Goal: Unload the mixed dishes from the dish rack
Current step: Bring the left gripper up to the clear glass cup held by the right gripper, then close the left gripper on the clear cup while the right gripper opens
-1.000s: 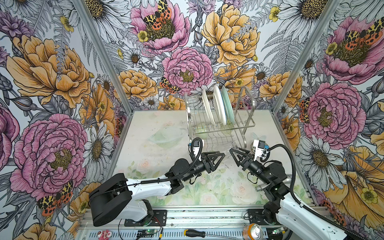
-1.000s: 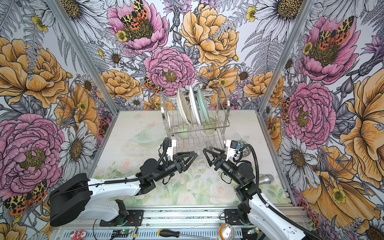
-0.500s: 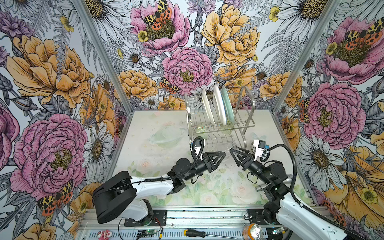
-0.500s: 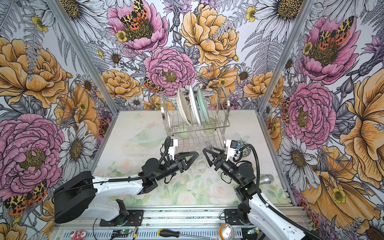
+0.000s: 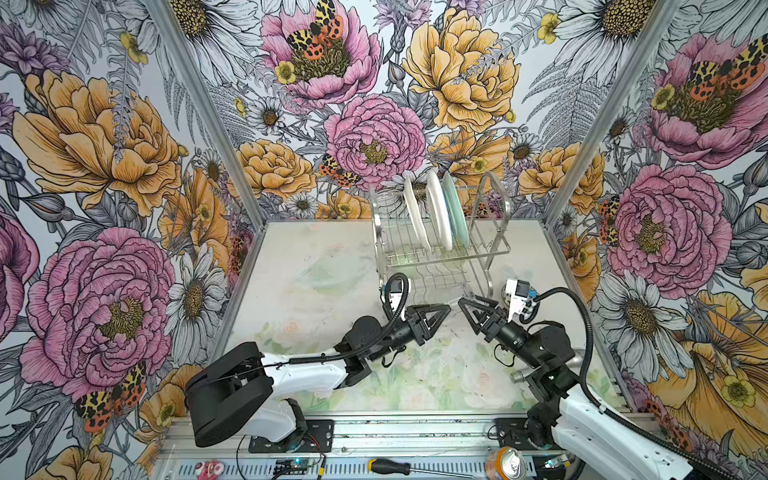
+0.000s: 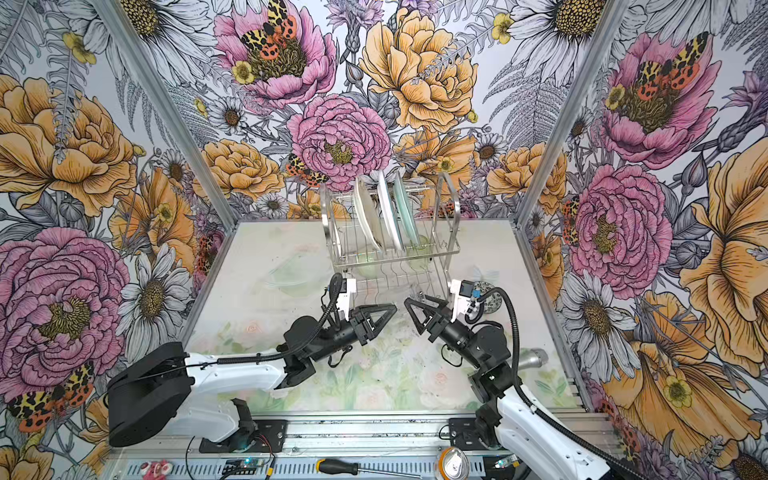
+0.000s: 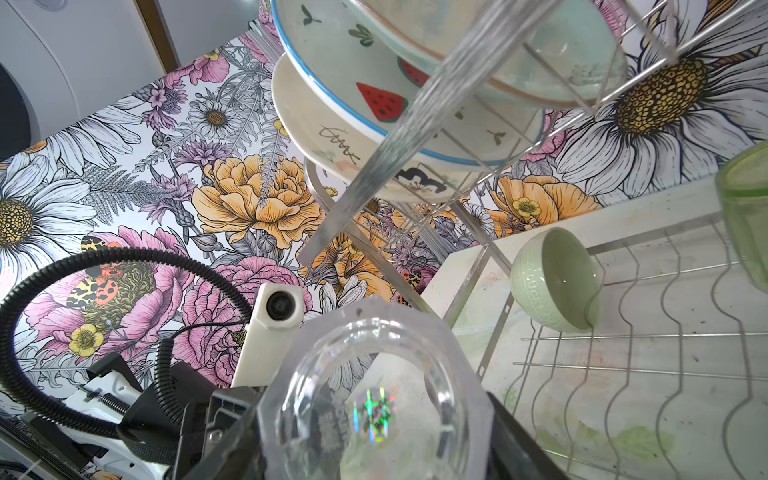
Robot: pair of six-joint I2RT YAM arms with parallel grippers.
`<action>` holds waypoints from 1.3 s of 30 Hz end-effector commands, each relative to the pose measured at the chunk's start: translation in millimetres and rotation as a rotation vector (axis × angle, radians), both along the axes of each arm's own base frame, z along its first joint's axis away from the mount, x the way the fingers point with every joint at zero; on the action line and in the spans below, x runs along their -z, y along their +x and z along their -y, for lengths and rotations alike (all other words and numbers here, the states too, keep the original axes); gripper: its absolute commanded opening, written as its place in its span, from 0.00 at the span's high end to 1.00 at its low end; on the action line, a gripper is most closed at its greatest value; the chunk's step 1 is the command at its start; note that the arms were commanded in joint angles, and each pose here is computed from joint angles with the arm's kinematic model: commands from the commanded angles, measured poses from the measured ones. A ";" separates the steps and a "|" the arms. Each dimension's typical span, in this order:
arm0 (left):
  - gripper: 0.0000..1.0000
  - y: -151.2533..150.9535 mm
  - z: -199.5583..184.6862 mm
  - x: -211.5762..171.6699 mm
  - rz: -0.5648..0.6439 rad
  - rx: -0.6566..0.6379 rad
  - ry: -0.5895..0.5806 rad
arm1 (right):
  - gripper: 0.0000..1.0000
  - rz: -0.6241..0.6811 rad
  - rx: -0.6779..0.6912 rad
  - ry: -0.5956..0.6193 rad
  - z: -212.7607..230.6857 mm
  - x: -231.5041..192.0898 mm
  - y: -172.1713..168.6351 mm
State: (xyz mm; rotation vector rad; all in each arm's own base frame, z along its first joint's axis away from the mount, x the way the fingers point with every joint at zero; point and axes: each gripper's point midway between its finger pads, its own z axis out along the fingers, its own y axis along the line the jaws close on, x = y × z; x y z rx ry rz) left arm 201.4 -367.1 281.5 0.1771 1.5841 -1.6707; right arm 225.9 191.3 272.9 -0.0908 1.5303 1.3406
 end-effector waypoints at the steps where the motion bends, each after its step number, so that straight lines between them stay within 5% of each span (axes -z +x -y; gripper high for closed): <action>1: 0.68 -1.8 3.3 -16.2 0.017 0.014 -0.044 | 0.49 0.040 -0.027 0.008 -1.4 -6.7 -9.6; 14: 0.89 1.3 7.7 -14.0 0.008 0.012 -0.022 | 0.47 0.044 -0.035 -0.004 -2.5 -5.7 -10.9; 18: 1.00 2.7 5.3 -14.0 0.009 -0.003 -0.015 | 0.38 0.038 -0.031 -0.007 -2.6 -4.3 -9.6; 27: 1.00 4.9 -1.8 -13.5 0.021 -0.048 0.018 | 0.12 0.027 -0.012 -0.021 -1.0 1.4 -6.6; 39: 1.00 4.8 -12.3 -17.1 0.049 -0.100 0.086 | 0.05 0.028 0.029 -0.055 2.8 8.3 -1.6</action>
